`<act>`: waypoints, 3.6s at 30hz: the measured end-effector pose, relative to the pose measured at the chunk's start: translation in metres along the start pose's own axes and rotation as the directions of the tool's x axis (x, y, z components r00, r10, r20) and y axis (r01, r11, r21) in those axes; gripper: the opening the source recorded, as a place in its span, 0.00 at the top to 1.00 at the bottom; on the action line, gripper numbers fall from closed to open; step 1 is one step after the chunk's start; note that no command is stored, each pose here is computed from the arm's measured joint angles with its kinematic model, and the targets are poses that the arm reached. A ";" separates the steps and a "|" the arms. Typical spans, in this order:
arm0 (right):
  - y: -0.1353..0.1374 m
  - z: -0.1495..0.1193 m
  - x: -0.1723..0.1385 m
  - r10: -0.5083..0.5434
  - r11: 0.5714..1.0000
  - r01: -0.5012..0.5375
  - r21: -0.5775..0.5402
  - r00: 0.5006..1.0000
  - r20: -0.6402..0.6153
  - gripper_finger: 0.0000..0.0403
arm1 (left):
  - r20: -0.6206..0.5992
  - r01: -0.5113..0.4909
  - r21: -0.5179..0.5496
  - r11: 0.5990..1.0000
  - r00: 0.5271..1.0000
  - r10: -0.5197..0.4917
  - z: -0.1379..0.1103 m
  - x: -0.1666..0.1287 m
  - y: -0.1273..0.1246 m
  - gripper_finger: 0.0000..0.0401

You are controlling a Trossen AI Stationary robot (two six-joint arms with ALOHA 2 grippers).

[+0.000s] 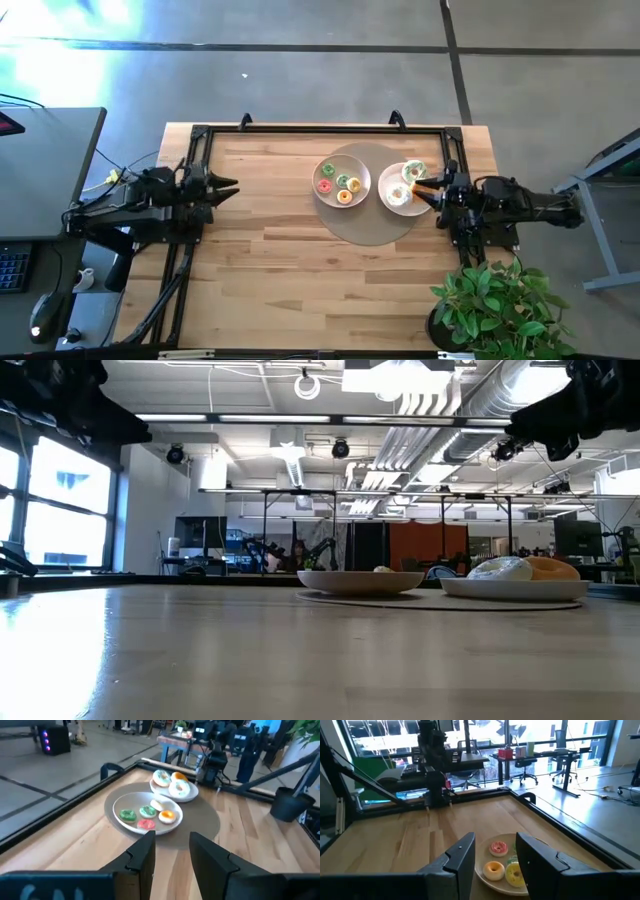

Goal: Pick & Place donuts
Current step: Return to Home Position

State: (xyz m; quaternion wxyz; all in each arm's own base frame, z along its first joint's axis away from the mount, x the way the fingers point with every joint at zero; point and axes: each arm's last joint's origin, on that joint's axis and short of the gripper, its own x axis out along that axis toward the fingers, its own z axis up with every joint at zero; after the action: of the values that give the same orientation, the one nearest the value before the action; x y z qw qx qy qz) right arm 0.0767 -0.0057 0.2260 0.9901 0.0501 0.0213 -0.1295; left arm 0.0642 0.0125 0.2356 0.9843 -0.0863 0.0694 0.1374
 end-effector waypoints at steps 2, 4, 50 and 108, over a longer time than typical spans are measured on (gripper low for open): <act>0.000 -0.006 0.003 0.007 1.000 -0.007 -0.002 1.000 -0.001 0.66 | 0.016 -0.006 -0.011 1.000 1.000 0.007 0.001 0.001 0.000 0.70; 0.001 -0.013 0.007 0.014 1.000 -0.014 -0.001 1.000 0.001 0.66 | 0.012 -0.014 -0.016 1.000 1.000 0.014 -0.001 0.001 0.000 0.70; 0.002 -0.056 0.025 0.020 1.000 -0.021 0.015 0.997 0.075 0.66 | 0.000 0.003 -0.145 0.989 1.000 -0.003 -0.002 0.001 0.000 0.70; 0.002 -0.056 0.025 0.021 1.000 -0.022 0.015 0.997 0.076 0.66 | 0.000 0.003 -0.145 0.989 1.000 -0.003 -0.002 0.001 0.000 0.70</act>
State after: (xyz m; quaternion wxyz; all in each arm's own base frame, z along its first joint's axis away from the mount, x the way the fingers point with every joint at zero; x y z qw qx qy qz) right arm 0.0999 -0.0046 0.1692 0.9911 0.0534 -0.0178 -0.1210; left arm 0.0652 0.0126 0.2336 0.9756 -0.1580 0.0592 0.1407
